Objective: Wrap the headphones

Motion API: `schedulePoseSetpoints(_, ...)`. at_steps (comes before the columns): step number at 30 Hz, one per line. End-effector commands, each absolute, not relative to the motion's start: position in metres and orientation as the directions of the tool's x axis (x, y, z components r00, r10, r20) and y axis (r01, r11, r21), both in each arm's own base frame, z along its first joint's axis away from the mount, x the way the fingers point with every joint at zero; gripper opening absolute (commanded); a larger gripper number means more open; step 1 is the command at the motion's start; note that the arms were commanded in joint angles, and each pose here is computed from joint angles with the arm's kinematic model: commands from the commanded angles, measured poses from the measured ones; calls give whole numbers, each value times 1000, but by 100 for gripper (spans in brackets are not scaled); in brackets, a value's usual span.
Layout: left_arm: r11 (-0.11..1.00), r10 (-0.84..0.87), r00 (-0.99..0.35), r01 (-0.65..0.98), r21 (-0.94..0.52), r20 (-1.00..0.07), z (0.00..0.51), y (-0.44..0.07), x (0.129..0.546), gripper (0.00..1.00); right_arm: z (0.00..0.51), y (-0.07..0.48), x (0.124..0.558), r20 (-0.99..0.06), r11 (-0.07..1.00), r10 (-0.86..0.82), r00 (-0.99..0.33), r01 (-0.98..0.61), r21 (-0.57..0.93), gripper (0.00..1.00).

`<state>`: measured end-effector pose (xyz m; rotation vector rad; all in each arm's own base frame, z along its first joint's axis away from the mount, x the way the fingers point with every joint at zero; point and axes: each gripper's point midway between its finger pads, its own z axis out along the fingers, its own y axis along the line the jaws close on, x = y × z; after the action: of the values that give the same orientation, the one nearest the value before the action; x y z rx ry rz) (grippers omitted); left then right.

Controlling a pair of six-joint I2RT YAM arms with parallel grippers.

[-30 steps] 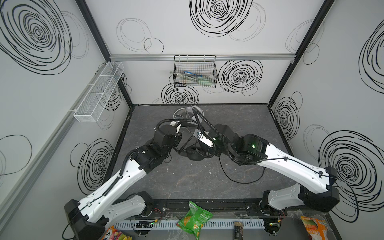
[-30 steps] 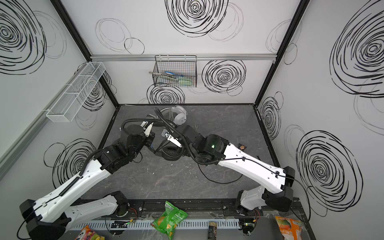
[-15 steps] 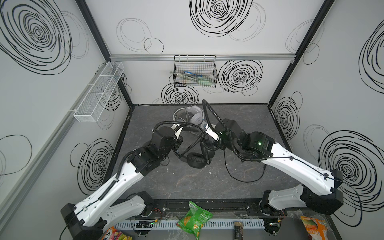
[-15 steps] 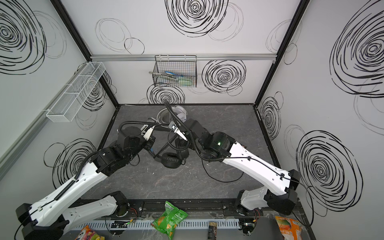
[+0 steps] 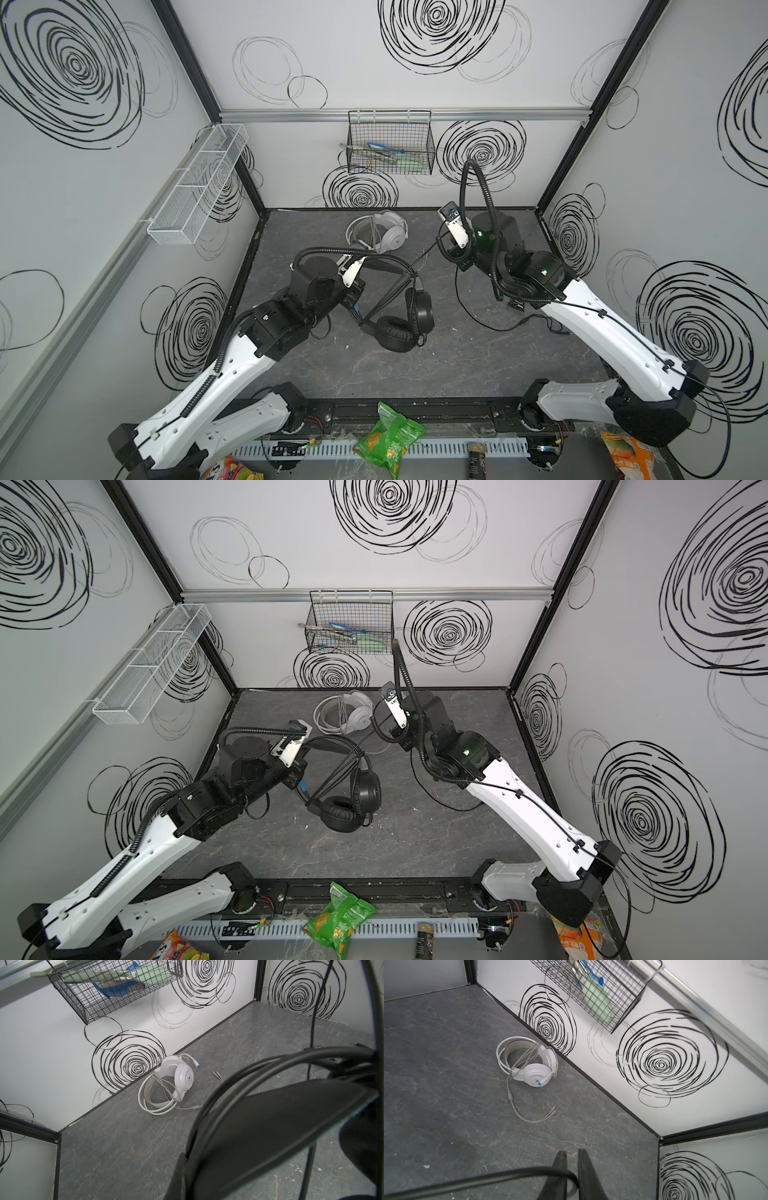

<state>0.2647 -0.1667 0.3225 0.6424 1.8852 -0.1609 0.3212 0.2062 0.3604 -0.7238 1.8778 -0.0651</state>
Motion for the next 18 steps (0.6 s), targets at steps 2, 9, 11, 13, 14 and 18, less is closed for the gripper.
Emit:
schedulePoseSetpoints(2, 863, 108, -200, 505, -8, -974, 394, -174, 259, 0, 377, 183, 335, -916, 900, -318, -245, -383, -210, 16)
schedulePoseSetpoints(9, 773, -131, -126, 608, -181, -983, 467, -190, 241, 0, 379, 191, 344, -952, 888, -209, -222, -451, -89, 16)
schedulePoseSetpoints(11, 736, -187, -109, 643, -213, -976, 489, -196, 236, 0, 385, 203, 340, -967, 861, -177, -185, -504, -61, 17)
schedulePoseSetpoints(13, 705, -236, -98, 668, -240, -967, 507, -201, 233, 0, 392, 215, 334, -979, 829, -143, -144, -557, -39, 19)
schedulePoseSetpoints(14, 684, -261, -94, 684, -253, -961, 517, -204, 231, 0, 395, 221, 331, -983, 812, -129, -128, -583, -31, 19)
schedulePoseSetpoints(18, 631, -357, -64, 719, -292, -932, 553, -207, 225, 0, 398, 240, 316, -993, 751, -75, -87, -660, 2, 21)
